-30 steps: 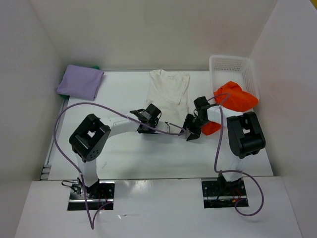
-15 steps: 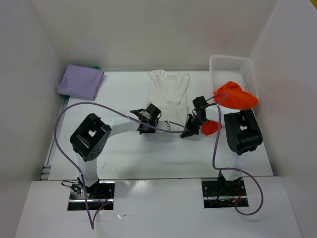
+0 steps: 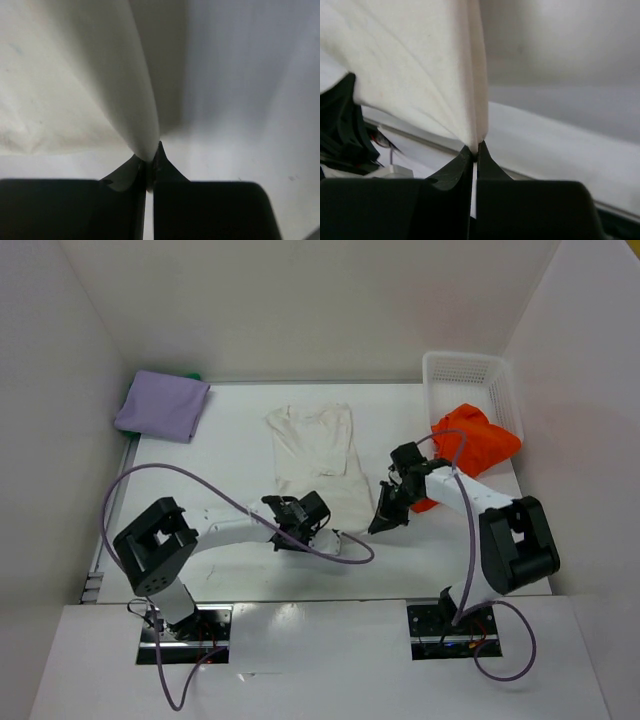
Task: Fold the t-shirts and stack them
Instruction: Grab one side of the 2/3 rectangular tshirt with both arms, then fold the long partially folded tshirt into a neat square, then smooth out wrinkles on the folded tshirt
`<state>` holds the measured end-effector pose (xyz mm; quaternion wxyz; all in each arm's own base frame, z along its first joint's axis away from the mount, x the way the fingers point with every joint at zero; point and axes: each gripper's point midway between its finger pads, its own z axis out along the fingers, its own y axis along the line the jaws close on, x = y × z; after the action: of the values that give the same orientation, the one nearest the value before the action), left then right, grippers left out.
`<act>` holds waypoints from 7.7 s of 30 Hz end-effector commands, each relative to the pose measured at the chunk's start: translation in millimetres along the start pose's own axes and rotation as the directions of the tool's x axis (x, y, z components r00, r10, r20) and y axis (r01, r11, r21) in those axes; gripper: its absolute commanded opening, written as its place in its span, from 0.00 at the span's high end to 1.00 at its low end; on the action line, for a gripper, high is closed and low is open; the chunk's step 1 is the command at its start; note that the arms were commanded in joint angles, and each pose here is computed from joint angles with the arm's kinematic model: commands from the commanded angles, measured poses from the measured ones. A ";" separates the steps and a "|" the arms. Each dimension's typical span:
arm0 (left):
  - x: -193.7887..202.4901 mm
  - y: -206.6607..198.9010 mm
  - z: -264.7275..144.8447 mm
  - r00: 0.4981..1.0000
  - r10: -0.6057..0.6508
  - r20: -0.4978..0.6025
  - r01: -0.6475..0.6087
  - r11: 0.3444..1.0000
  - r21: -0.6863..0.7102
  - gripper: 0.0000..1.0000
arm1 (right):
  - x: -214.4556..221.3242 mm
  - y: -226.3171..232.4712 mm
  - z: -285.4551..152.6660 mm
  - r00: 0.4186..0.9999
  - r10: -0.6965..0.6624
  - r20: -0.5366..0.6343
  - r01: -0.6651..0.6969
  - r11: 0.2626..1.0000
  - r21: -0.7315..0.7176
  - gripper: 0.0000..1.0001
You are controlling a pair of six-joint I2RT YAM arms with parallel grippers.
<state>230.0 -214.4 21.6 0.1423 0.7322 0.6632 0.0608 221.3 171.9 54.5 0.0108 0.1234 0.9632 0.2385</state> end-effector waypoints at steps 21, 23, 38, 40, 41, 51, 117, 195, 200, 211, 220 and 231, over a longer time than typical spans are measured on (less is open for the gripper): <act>14.1 -0.4 -155.4 0.959 -0.220 0.180 0.183 0.962 0.204 1.00 | 112.0 78.4 -89.4 0.967 -0.185 -0.178 0.173 0.982 -0.080 1.00; 10.9 25.3 -155.2 0.941 -0.262 0.216 0.225 0.958 0.180 1.00 | 94.3 77.1 -91.9 0.971 -0.171 -0.167 0.159 0.984 -0.085 1.00; 8.1 195.9 -97.8 0.808 -0.523 0.272 0.507 0.852 0.132 1.00 | -50.0 86.0 -74.8 0.986 -0.142 -0.086 0.131 0.984 -0.124 1.00; 7.0 199.2 -93.3 0.808 -0.523 0.270 0.507 0.852 0.134 1.00 | -60.5 80.4 -75.5 0.991 -0.109 -0.082 0.098 0.987 -0.128 1.00; 5.8 202.5 -86.9 0.808 -0.524 0.269 0.507 0.851 0.135 1.00 | -65.4 83.3 -75.4 0.991 -0.116 -0.069 0.106 0.985 -0.134 1.00; -1.6 254.8 -77.6 0.722 -0.594 0.354 0.598 0.794 0.113 1.00 | -109.5 84.1 -71.3 0.998 -0.049 -0.042 0.039 0.977 -0.208 1.00; 44.9 359.4 -62.5 0.526 -0.705 0.476 0.786 0.617 0.045 0.18 | -244.5 45.5 -75.5 0.882 -0.057 0.469 -0.004 0.992 0.128 0.96; 59.3 151.3 -67.4 0.504 -0.790 0.349 0.832 0.553 0.051 0.08 | -65.2 54.2 -50.7 0.916 -0.048 0.399 0.047 0.999 0.011 0.51; 59.7 204.2 -61.0 0.476 -0.763 0.437 0.834 0.550 0.051 0.10 | -57.0 48.8 -9.6 0.955 -0.041 0.293 0.038 0.999 0.015 0.48; 55.6 247.1 -4.7 0.409 -0.799 0.442 0.846 0.514 0.146 0.26 | -30.1 50.0 39.4 0.984 -0.042 0.173 0.037 0.999 0.033 0.44; 52.5 256.3 18.8 0.390 -0.811 0.435 0.851 0.498 0.167 0.52 | -27.5 31.5 51.2 0.988 -0.038 0.151 0.023 0.995 0.101 0.56; 64.5 265.0 -30.8 0.277 -0.819 0.503 0.883 0.424 0.203 0.12 | -42.2 32.0 32.8 0.974 -0.087 0.210 0.056 0.988 0.147 0.51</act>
<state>479.2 -176.5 60.9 0.3164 0.2592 0.8972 -0.1664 257.6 209.1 21.6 0.0789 0.1210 0.9757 0.1648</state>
